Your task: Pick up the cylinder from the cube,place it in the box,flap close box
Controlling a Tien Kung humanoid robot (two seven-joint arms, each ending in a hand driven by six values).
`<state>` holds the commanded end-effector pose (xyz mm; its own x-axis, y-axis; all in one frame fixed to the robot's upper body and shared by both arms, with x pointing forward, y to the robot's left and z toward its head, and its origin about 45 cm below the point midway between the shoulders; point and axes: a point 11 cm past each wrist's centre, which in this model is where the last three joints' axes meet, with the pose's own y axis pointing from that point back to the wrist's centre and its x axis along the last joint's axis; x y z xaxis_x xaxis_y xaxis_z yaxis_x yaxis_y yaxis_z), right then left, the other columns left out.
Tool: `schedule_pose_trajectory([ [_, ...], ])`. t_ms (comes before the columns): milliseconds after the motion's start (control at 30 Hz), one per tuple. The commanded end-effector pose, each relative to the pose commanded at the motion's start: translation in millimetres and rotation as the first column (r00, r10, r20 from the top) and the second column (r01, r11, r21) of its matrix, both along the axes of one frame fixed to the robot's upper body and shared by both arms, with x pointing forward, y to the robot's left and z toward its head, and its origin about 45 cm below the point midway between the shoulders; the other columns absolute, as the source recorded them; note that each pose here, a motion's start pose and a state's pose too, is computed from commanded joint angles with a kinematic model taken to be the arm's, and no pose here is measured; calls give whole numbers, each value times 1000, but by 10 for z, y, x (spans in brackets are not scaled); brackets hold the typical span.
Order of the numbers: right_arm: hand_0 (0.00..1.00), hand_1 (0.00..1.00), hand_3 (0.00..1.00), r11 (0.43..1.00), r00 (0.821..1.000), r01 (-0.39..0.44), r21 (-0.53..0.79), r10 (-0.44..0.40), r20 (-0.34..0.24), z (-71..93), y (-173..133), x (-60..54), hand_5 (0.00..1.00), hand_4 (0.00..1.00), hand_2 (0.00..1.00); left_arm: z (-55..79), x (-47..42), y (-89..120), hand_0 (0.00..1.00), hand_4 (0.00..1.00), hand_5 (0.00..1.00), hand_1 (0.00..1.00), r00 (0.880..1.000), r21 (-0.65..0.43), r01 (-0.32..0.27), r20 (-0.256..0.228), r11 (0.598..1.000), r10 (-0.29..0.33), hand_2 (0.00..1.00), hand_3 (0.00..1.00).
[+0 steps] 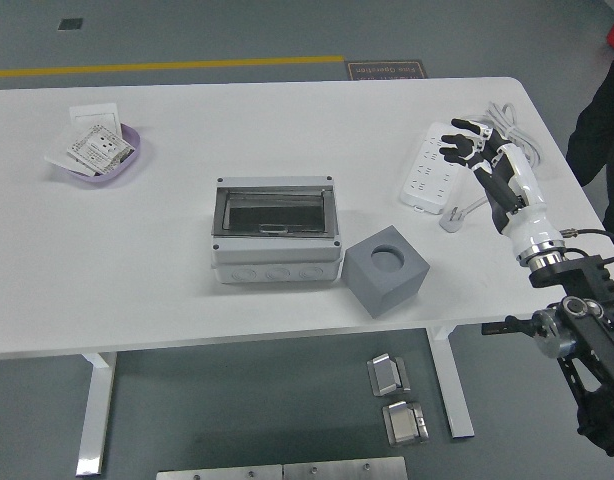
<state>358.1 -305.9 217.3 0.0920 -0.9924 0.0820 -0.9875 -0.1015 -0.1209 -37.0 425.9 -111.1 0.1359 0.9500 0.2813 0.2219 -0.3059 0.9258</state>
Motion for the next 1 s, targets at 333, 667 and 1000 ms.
schedule_pose_trajectory([
  [333,734,668,744,1000,1000,-3,22,3,5,7,12,-6,626,998,695,-2,-5,-6,689,729,421,683,1000,-1,-2,0,1000,2,607,717],
  [667,736,670,742,999,1000,-7,36,7,13,37,3,-8,626,998,699,3,-14,8,689,730,426,683,1000,3,-3,-3,1000,3,608,717],
  [1000,736,669,744,999,1000,-9,35,9,12,33,-5,-13,623,998,700,4,-20,7,689,731,427,683,1000,3,-4,-4,1000,4,608,718],
])
